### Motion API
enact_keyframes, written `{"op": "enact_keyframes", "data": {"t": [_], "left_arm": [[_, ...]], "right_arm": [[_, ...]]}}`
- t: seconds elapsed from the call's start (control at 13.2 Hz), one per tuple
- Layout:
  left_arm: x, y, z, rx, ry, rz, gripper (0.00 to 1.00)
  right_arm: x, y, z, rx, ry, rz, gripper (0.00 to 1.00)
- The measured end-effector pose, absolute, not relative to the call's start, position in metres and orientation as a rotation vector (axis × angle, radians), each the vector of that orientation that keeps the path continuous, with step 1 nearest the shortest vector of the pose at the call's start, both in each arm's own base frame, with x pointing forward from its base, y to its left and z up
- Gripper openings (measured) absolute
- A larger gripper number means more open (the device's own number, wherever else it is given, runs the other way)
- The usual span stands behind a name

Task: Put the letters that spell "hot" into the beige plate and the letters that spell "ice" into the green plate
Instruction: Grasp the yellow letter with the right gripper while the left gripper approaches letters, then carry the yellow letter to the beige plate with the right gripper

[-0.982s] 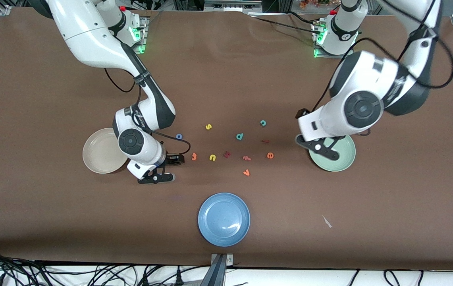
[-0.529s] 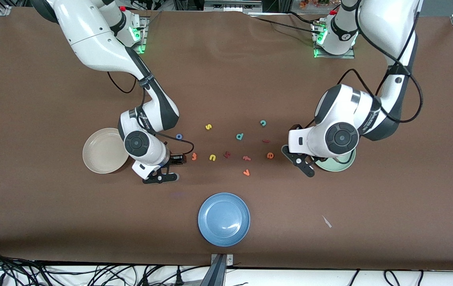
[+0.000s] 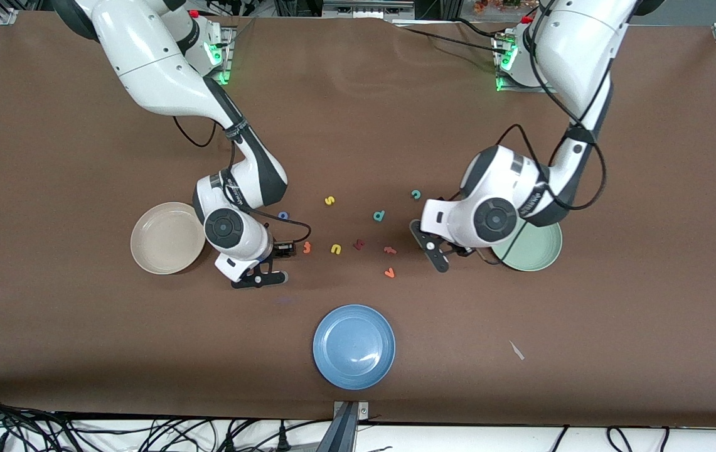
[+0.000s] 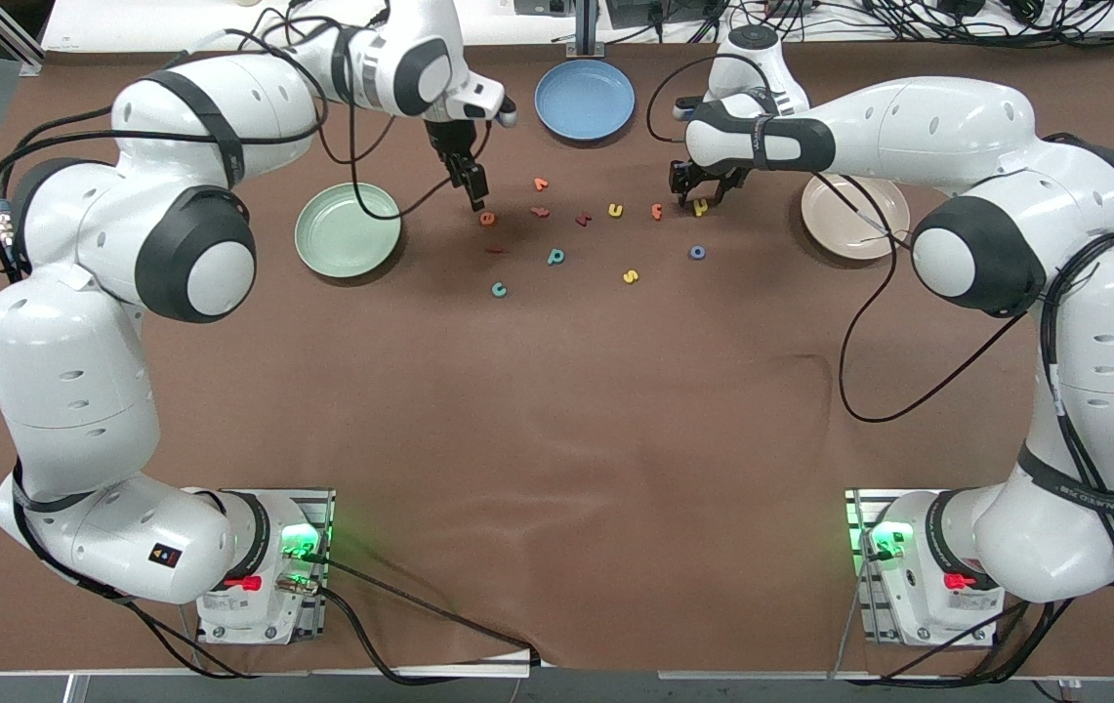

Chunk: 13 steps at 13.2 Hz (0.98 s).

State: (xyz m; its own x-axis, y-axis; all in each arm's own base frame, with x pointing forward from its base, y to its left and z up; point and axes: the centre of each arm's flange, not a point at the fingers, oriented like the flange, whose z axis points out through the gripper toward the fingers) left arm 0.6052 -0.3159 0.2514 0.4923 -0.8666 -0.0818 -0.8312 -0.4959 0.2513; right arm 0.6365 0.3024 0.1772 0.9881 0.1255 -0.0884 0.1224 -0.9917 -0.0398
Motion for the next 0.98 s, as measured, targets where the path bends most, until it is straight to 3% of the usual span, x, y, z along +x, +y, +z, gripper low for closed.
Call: {"op": "enact_keyframes", "data": {"t": [0.15,0.38,0.53,0.6,0.76,0.98], "left_arm": [[0.597,-0.323,0.233,2.492,-1.559,-0.307,0.62],[0.591,-0.331,0.22,2.458,-1.602,-0.321,0.61],[0.589,-0.332,0.215,2.456,-1.607,-0.32,0.62],[0.588,-0.331,0.211,2.457,-1.607,-0.317,0.62],[0.586,-0.33,0.207,2.457,-1.607,-0.319,0.63],[0.584,-0.33,0.205,2.458,-1.607,-0.319,0.63]], "right_arm": [[0.636,0.302,0.177,-3.1,-0.194,0.154,0.66],[0.635,0.301,0.176,-3.103,-0.192,0.167,0.61],[0.636,0.3,0.178,-3.103,-0.19,0.167,0.44],[0.636,0.3,0.178,-3.104,-0.19,0.168,0.42],[0.637,0.3,0.179,-3.104,-0.188,0.168,0.25],[0.636,0.301,0.179,-3.103,-0.19,0.168,0.25]]}}
